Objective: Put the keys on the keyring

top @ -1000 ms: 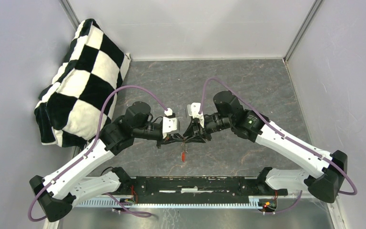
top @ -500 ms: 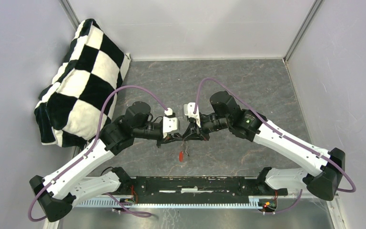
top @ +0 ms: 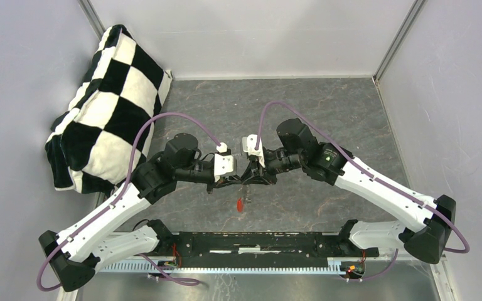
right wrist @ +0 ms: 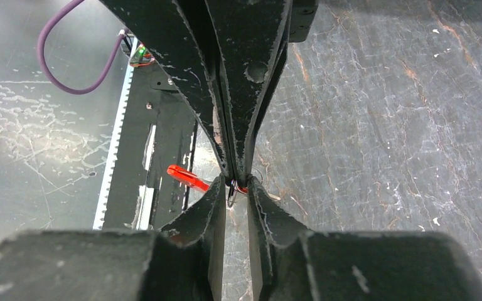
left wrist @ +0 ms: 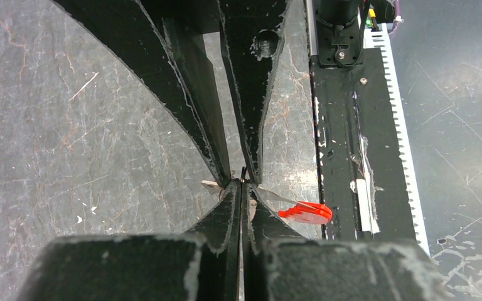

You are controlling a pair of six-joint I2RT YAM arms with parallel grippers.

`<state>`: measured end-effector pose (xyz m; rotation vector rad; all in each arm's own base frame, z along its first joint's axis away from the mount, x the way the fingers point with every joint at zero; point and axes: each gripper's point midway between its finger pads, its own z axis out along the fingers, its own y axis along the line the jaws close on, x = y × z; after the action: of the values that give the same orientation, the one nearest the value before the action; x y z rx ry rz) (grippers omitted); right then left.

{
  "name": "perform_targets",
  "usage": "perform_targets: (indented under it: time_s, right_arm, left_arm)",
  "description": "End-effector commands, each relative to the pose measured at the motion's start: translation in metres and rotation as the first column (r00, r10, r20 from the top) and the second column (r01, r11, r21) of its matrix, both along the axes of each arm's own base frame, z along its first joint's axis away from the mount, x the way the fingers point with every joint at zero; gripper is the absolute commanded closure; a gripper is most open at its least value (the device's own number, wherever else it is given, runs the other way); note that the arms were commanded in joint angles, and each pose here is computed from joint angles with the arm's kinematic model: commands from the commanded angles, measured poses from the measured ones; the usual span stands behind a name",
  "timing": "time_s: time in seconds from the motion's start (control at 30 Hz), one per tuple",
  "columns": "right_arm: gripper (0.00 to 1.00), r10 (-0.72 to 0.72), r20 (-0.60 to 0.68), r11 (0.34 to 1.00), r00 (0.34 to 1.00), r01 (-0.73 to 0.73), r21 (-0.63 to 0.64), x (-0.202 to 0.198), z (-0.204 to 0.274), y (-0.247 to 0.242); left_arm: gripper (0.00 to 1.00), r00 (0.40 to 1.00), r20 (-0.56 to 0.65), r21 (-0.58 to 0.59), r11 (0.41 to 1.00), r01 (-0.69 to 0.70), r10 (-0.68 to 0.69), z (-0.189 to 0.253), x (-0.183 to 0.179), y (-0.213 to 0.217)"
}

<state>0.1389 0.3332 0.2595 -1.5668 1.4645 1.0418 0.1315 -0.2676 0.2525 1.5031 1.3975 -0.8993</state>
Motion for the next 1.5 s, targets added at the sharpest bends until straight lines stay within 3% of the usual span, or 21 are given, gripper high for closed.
perform_targets:
  time_s: [0.0,0.2,0.4,0.67,0.9,1.07,1.13,1.17,1.23,1.3,1.47]
  right_arm:
    - [0.76,0.003,0.040,1.000,0.999,-0.004,0.028,0.000,0.024,-0.003]
    - [0.66,0.006,0.046,0.999,0.999,-0.008,0.036,-0.003,0.027,-0.006]
    - [0.66,0.006,0.036,0.999,0.999,-0.008,0.042,-0.001,0.027,-0.003]
    - [0.77,0.007,0.016,0.999,1.000,-0.008,0.047,0.001,0.024,0.003]
    - [0.79,-0.005,0.002,0.999,1.000,0.005,0.034,0.005,0.017,0.007]
    - [0.99,-0.020,0.008,0.999,1.000,0.020,0.037,0.009,0.019,0.008]
    - [0.99,-0.047,0.021,0.998,0.999,0.046,0.046,0.012,0.021,0.007]
    - [0.99,-0.066,0.029,0.996,0.997,0.064,0.061,0.014,0.023,0.006]
    - [1.00,-0.097,0.043,0.991,0.994,0.092,0.102,0.017,0.030,0.004]
    - [0.99,-0.119,0.035,0.979,0.992,0.112,0.170,0.018,0.038,0.002]
    - [1.00,-0.125,0.008,0.909,0.992,0.112,0.401,0.006,0.066,-0.005]
  left_arm:
    - [0.98,0.995,0.085,-0.056,0.997,0.052,-0.047,0.022,-0.004,-0.002]
    - [0.98,0.995,0.092,-0.052,0.997,0.054,-0.050,0.021,-0.004,-0.001]
    - [0.98,0.994,0.093,-0.053,0.997,0.056,-0.051,0.022,-0.004,-0.001]
    - [0.98,0.994,0.094,-0.055,0.997,0.056,-0.051,0.023,-0.003,-0.002]
    - [0.98,0.994,0.100,-0.060,0.996,0.058,-0.052,0.025,-0.004,-0.002]
    - [0.98,0.994,0.101,-0.065,0.996,0.056,-0.050,0.027,-0.004,-0.001]
    - [0.98,0.994,0.099,-0.069,0.996,0.059,-0.052,0.029,-0.005,-0.001]
    - [0.95,0.994,0.099,-0.070,0.996,0.059,-0.052,0.029,-0.005,-0.002]
    - [0.74,0.994,0.096,-0.064,0.996,0.056,-0.049,0.028,-0.005,-0.001]
    - [0.63,0.993,0.104,-0.049,0.997,0.062,-0.057,0.025,-0.006,0.001]
    - [0.59,0.993,0.118,-0.022,1.000,0.012,-0.009,0.013,0.001,0.007]
